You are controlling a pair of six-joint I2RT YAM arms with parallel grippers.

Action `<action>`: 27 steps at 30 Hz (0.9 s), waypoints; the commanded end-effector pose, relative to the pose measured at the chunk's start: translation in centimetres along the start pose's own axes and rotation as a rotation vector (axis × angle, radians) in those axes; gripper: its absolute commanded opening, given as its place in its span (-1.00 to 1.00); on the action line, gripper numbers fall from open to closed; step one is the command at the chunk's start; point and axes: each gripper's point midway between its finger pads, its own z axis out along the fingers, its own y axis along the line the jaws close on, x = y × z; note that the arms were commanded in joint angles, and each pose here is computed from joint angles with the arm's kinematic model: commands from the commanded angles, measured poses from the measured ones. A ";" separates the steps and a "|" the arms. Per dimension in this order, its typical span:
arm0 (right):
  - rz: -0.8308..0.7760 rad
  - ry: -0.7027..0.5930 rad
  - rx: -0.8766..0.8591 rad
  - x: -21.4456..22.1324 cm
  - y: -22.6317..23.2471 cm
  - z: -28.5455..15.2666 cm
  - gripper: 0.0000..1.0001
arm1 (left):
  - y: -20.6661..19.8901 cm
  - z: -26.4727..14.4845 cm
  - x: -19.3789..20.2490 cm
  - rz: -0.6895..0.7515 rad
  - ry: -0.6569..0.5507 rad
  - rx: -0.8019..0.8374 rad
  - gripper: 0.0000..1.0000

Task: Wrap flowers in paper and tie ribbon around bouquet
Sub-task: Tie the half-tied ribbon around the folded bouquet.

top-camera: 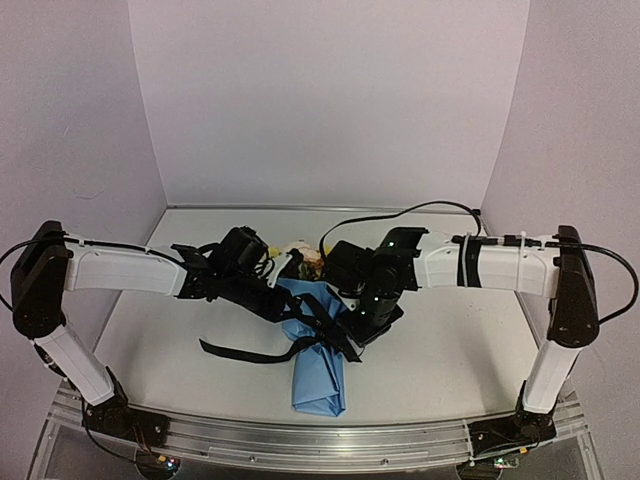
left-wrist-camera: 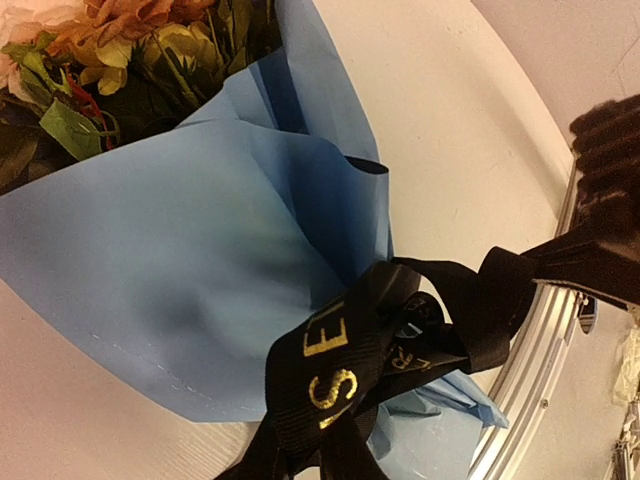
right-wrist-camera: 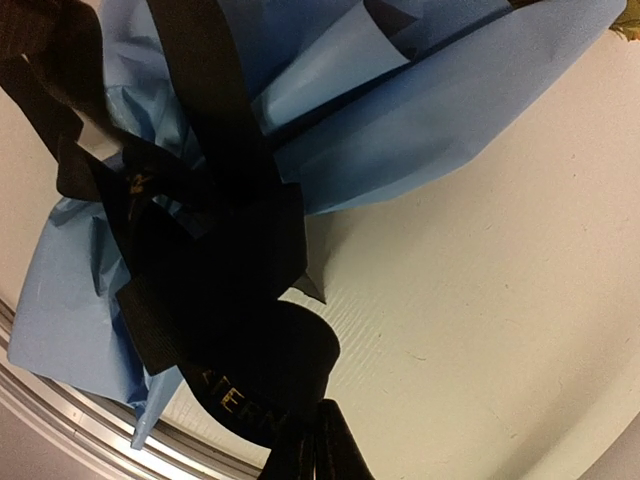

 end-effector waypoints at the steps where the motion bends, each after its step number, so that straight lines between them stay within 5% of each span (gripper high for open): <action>1: -0.005 0.046 0.017 0.7 -0.1 0.4 -1.00 | -0.7 -0.7 -3.2 -0.077 -0.119 0.021 -0.66; 11: 0.004 0.064 0.024 0.9 -0.1 1.0 -1.00 | -0.9 -2.5 -2.7 -0.243 -0.138 -0.010 0.00; 20: 0.018 0.054 0.015 0.6 0.0 1.2 -1.00 | 1.1 -1.7 -1.6 -0.378 -0.124 -0.174 -0.01; 27: 0.020 0.043 0.010 0.7 0.0 1.4 -1.00 | 0.2 -3.4 -6.2 -0.086 -0.167 -0.205 -0.03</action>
